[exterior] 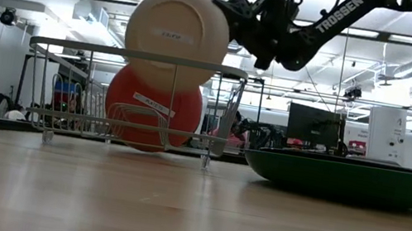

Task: Sort dishes
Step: Put the white plate into the dish rack

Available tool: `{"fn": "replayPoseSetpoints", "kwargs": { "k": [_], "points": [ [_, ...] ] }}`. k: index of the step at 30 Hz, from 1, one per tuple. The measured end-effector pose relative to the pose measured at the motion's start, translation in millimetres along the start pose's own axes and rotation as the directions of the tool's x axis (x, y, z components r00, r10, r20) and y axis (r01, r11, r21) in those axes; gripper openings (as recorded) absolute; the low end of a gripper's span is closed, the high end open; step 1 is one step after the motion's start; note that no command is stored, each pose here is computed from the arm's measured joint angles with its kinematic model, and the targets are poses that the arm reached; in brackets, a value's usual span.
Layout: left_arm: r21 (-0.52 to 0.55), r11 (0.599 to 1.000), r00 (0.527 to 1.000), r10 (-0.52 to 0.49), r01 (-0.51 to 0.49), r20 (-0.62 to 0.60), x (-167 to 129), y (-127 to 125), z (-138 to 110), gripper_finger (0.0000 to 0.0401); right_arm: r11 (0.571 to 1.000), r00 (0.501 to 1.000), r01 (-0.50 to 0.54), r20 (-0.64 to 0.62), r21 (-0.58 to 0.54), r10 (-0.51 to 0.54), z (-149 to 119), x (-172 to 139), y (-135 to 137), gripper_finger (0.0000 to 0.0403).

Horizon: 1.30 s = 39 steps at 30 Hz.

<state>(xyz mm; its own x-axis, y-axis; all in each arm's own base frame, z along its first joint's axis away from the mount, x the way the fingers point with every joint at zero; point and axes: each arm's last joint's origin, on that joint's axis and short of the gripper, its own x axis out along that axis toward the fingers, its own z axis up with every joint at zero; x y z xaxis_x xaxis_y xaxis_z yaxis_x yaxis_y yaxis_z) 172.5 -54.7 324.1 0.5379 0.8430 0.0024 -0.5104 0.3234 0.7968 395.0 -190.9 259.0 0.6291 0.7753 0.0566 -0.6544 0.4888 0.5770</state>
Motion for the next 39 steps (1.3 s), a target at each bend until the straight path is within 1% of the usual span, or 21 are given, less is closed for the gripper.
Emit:
{"fn": "replayPoseSetpoints", "kwargs": {
  "k": [15,20,34,39],
  "points": [
    [0.002,1.0,1.0,0.0,0.0,0.001,1,0,0,0.0117,0.999,0.999,0.036,-0.033,0.033,-0.035,-17,-1,-19,0.0],
    [0.002,1.0,1.0,0.0,0.0,0.001,1,0,0,0.0117,1.0,0.999,0.019,-0.05,0.02,-0.018,-19,1,-19,0.0],
    [0.008,1.0,1.0,-0.011,0.011,0.014,1,0,0,0.0117,0.999,0.998,0.028,-0.062,-0.025,-0.029,-25,-3,-24,0.0],
    [0.014,1.0,1.0,-0.011,0.011,0.014,1,0,0,0.0117,0.998,0.997,0.029,-0.066,-0.06,-0.033,-27,-3,-25,0.0]
  ]
}}
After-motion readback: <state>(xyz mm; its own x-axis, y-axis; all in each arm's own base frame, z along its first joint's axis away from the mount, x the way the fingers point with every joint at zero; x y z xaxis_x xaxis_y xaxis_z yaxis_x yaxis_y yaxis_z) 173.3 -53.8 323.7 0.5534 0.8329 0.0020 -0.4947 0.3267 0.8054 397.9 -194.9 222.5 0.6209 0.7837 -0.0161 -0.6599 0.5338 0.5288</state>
